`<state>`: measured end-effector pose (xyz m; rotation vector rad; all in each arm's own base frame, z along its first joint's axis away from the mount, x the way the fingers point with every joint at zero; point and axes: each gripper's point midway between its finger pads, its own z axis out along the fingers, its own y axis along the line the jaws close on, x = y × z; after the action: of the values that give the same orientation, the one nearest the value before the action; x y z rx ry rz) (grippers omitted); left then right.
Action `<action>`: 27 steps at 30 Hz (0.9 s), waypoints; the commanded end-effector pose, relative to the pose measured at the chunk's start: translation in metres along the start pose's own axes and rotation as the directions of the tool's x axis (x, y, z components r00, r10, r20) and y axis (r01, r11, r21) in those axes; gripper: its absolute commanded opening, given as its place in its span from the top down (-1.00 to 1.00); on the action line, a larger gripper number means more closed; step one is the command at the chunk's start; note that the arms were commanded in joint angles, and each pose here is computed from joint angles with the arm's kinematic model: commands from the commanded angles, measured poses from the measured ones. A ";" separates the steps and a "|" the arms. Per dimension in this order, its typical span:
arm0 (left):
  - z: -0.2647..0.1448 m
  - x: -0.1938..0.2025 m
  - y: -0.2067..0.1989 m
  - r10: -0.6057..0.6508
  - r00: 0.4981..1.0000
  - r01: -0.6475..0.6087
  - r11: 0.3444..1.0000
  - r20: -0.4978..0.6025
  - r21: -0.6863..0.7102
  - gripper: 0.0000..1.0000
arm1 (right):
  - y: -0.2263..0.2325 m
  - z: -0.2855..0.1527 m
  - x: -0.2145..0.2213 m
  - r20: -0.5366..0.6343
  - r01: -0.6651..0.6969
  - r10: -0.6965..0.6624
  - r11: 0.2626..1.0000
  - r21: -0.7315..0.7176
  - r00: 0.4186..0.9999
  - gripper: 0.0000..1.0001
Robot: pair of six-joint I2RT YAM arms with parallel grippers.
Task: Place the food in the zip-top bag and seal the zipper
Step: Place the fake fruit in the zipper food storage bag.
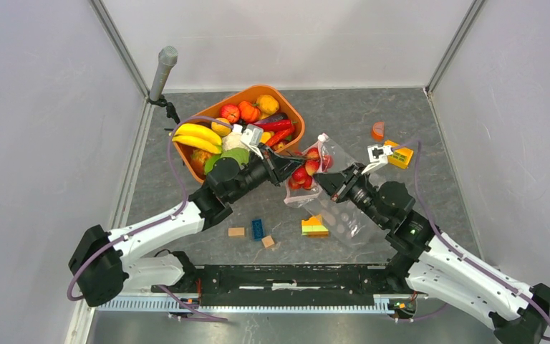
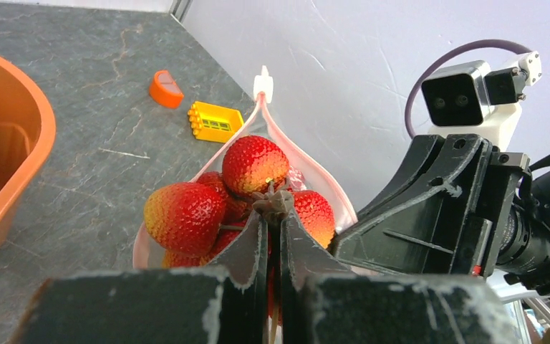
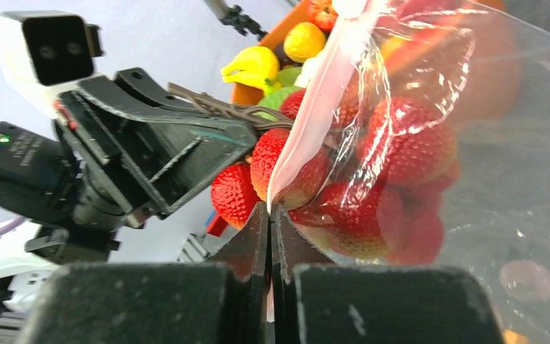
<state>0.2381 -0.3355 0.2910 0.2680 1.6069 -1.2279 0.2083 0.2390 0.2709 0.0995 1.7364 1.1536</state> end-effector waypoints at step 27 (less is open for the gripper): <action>-0.045 -0.044 -0.094 0.166 0.985 -0.147 0.948 -0.046 0.284 -0.74 | 0.051 -0.030 -0.094 0.297 0.401 -0.371 0.915 -0.047 0.880 1.00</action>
<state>0.1853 -0.3431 0.3279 0.5571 1.5909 -1.3334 0.2125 0.2171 0.3249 -0.0671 1.5491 0.9882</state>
